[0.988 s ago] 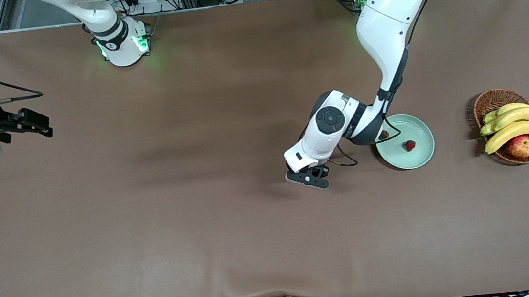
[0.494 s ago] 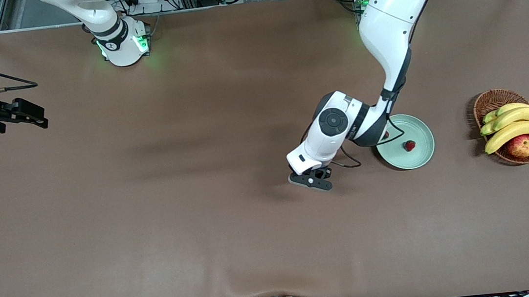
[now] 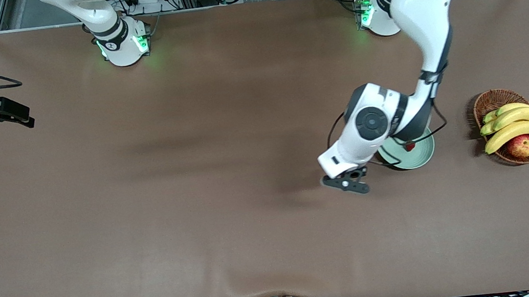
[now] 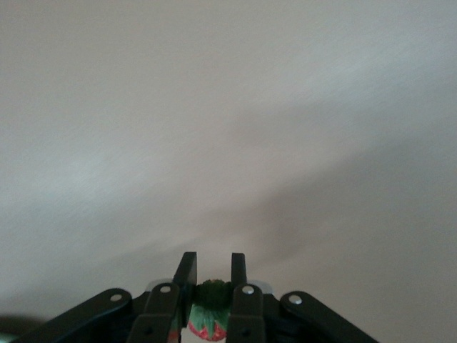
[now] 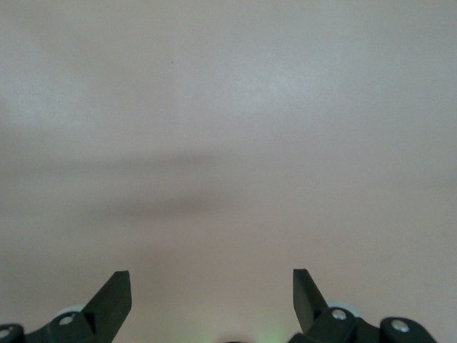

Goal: Collect all strawberries into plate
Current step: 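Carry the strawberry over the plate and open the left gripper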

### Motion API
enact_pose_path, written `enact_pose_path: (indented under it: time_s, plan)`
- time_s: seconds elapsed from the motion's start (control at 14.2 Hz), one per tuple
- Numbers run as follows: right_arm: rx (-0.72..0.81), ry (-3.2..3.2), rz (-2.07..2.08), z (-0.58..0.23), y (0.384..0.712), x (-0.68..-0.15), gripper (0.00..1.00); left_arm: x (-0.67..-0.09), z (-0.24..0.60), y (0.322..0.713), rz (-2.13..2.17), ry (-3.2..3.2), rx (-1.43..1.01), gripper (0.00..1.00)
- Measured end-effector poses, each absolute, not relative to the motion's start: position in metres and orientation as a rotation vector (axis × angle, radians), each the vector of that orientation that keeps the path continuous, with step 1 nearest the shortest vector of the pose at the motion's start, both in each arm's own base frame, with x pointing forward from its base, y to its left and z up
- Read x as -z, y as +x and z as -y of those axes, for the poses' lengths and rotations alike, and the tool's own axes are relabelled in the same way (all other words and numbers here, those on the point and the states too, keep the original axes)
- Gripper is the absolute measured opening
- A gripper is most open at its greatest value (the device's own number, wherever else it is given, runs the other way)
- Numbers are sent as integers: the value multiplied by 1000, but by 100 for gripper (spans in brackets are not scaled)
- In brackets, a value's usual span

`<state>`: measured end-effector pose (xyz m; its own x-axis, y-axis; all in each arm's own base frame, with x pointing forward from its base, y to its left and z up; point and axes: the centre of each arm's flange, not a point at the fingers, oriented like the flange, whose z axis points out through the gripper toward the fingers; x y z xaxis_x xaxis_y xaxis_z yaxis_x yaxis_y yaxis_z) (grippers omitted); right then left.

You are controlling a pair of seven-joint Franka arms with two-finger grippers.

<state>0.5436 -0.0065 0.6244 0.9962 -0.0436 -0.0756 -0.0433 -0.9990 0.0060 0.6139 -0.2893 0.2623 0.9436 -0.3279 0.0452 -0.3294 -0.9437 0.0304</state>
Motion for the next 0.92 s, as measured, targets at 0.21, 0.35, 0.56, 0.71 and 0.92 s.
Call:
enact_pose_path:
  time_s: [0.21, 0.35, 0.56, 0.71, 0.92]
  plan:
    - [112, 3137, 76, 9, 543, -626, 100, -258, 239, 601, 488, 3088, 7, 23]
    - [100, 3137, 75, 9, 542, -630, 100, -259, 200, 593, 487, 3100, 43, 23]
    - [91, 3136, 82, 11, 542, -632, 100, -255, 136, 590, 519, 3098, 89, 23]
    - [90, 3136, 88, 13, 542, -632, 100, -244, 107, 588, 523, 3093, 115, 23]
    - [78, 3136, 100, 17, 542, -634, 100, -222, 106, 582, 533, 3082, 117, 29]
